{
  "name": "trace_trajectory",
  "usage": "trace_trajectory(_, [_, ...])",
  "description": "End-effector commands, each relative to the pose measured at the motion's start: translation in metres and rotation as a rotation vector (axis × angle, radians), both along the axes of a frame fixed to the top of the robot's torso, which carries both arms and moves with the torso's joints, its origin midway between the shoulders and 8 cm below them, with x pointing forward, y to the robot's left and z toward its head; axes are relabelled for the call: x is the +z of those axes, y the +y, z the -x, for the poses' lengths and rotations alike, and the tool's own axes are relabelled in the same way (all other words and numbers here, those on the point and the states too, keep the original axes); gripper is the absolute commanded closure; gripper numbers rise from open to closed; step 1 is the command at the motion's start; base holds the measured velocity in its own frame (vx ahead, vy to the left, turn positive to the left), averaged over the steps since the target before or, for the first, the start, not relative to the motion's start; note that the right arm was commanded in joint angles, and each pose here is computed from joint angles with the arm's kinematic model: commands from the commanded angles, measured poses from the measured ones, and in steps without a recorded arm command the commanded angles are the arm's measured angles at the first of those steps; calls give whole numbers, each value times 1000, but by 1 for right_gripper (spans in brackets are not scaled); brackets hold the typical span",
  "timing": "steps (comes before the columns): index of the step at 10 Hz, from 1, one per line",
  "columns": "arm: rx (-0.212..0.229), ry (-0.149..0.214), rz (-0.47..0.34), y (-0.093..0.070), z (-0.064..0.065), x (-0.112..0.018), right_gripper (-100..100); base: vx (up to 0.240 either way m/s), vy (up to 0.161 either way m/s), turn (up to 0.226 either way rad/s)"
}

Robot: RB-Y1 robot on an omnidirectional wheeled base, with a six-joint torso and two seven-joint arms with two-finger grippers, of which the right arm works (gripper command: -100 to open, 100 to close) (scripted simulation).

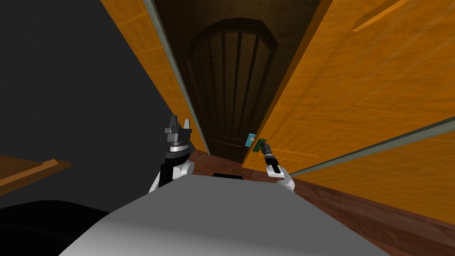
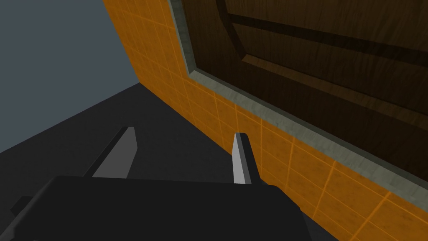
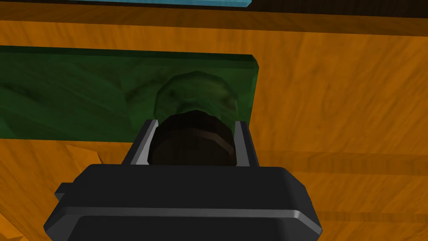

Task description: Pull the door open

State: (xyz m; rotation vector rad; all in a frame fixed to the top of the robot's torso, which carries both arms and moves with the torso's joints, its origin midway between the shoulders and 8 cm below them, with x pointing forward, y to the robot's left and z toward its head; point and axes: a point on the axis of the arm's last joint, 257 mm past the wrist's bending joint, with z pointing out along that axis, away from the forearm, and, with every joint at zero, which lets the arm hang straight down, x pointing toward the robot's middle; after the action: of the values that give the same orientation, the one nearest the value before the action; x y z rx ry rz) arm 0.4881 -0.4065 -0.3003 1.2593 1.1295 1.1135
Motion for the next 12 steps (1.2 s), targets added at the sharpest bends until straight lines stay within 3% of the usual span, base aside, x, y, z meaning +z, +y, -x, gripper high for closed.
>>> trace_trajectory(1, [-20,19,6,-14,9,-7,100,-127,-55,-65])
trace_trajectory(4, [-31,36,11,-25,18,-12,100,-186,-63,-66])
trace_trajectory(5, [-2,16,7,-11,15,-5,-100,-200,-30,36])
trace_trajectory(11, [72,-4,-8,17,15,4,-100,-196,29,53])
trace_trajectory(12, [65,-2,-6,14,14,2,-100,-82,16,5])
